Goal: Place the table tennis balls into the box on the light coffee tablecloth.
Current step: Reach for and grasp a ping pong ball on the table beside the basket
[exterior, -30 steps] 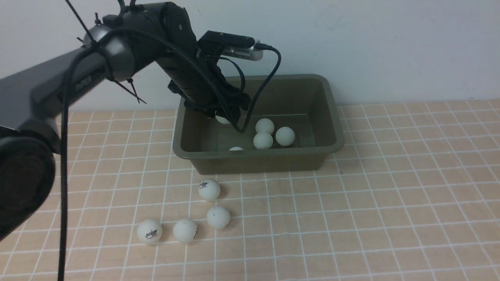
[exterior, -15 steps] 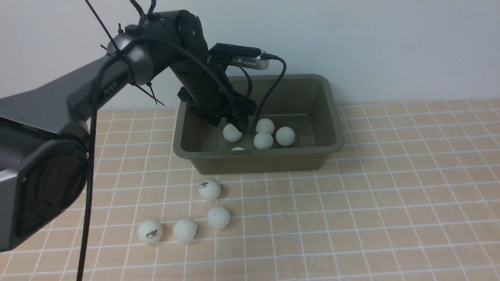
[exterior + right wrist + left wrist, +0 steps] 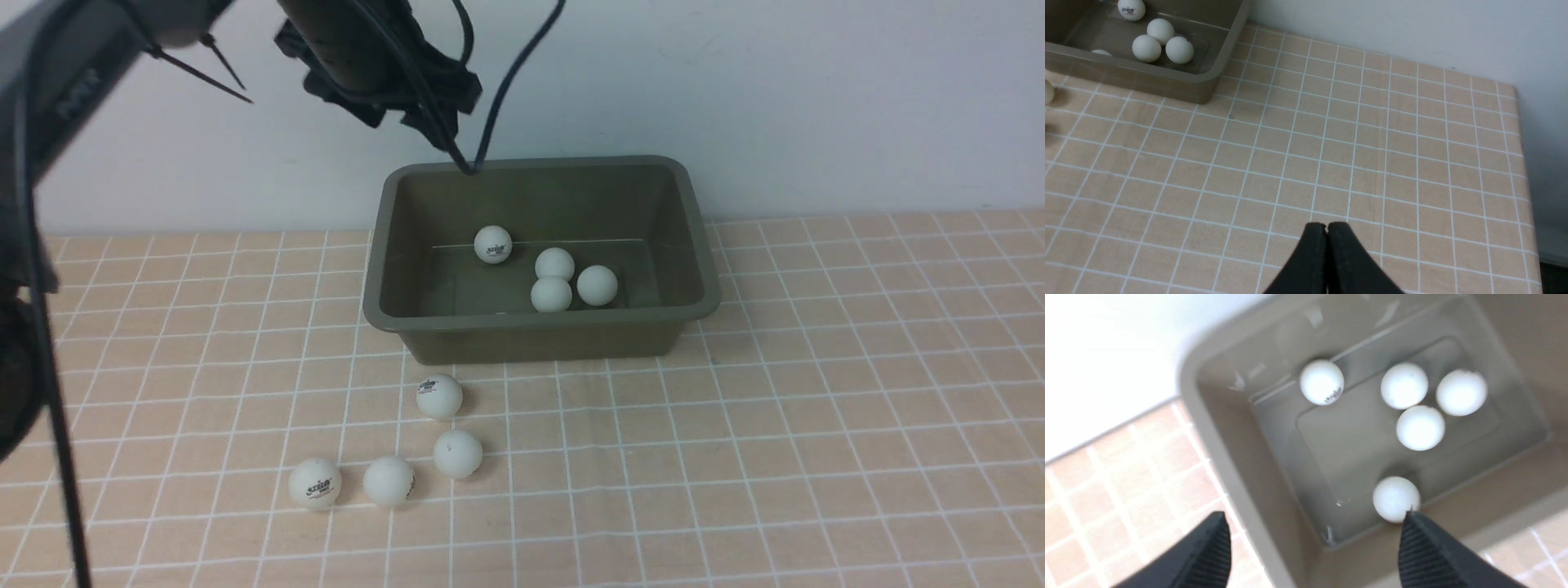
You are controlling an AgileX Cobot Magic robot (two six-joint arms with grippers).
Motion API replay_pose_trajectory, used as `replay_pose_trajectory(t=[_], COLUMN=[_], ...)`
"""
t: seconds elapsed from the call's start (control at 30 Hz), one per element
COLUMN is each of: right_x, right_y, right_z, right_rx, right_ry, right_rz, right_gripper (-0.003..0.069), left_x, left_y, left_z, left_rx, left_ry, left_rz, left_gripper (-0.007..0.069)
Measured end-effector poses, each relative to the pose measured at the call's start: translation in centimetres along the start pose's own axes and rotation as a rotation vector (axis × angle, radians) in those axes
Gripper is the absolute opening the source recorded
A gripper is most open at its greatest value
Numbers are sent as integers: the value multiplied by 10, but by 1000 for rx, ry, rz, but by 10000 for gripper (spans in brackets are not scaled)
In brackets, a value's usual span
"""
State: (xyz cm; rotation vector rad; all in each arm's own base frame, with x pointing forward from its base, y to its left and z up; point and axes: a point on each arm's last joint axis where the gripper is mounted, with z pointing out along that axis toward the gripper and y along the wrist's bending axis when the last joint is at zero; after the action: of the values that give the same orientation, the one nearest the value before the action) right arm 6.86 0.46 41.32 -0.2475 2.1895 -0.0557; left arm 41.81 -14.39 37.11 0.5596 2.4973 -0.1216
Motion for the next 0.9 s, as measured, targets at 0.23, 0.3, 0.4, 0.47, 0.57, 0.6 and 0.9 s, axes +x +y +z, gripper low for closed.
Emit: replay_pose_trajectory(t=[0.23,0.3,0.4,0.47,0.57,0.6,0.9], right_x=[3,2,2,2,1,1,-1], right_y=[0,0,0,0,0,0,4], right_z=[6,6,6,6,6,6,6], right_rx=[-3,0,2,2,2,1,-44], right_ry=[16,4,-5,-5,-6,-6,-31], right_rz=[0,1,-3,-3,-3,-2,20], right_gripper=[-18,-18,-18,-18,-18,-18,-18], left_x=[48,71,115,139,174,177,198], left_y=[-4,-5,-7,-9,-13,-14,-16], left_z=[-60,-67,-63,-57,-35,-30,25], left_rx=[-24,-43,-58,-52,-32,-29,-20], left_ry=[46,93,211,264,276,268,231], left_rz=[8,18,32,32,30,29,22], left_gripper=[459,459,459,459,459,459,459])
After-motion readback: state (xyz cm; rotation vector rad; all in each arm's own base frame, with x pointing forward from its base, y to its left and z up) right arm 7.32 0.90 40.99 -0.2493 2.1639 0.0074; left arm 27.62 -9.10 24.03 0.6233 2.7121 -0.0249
